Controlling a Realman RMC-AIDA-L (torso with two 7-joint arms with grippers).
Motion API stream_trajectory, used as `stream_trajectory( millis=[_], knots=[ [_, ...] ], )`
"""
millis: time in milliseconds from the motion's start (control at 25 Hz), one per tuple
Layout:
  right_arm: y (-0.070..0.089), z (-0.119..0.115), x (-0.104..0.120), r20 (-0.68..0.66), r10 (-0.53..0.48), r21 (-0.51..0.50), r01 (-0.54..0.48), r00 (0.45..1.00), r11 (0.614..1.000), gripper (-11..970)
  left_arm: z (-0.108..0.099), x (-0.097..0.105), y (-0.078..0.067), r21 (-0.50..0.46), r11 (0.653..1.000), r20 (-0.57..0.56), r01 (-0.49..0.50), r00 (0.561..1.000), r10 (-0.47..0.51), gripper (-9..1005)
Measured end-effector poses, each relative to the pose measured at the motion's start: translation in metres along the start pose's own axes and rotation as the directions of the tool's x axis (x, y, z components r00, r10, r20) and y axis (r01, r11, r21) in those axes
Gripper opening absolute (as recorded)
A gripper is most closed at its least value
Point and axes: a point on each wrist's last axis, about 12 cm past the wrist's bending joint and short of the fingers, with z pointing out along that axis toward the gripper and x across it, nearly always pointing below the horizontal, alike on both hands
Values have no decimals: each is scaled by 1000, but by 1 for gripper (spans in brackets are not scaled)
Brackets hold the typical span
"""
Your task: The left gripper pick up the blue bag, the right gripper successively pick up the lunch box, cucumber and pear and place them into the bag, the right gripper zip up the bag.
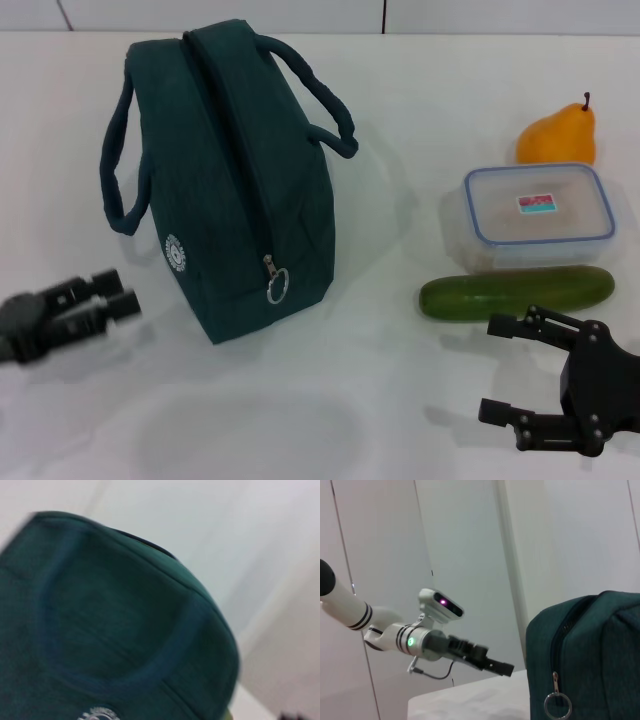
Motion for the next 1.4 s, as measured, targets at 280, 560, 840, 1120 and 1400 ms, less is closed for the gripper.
stream_trajectory(
  millis=[280, 560, 840, 1120, 1400],
  knots=[
    [0, 0, 0, 4, 2, 1, -2, 1000, 1000, 856, -8, -45, 7, -49, 987, 58, 156, 987, -153, 870],
    [-1, 0, -1, 9, -1, 6, 1, 1000, 1000, 855, -9, -100, 6, -133, 962, 18, 240, 971, -240, 864],
    [-4, 1, -3, 14, -8, 16, 7, 1000, 1000, 855, 32, -156, -22, -288, 934, -84, 210, 966, -243, 858],
    [-5, 2, -4, 18, -12, 18, 11, 1000, 1000, 855, 74, -183, -44, -351, 924, -175, 151, 959, -223, 858],
    [-5, 2, -4, 19, -13, 18, 13, 1000, 1000, 855, 86, -185, -40, -418, 899, -203, 130, 951, -232, 857]
  ],
)
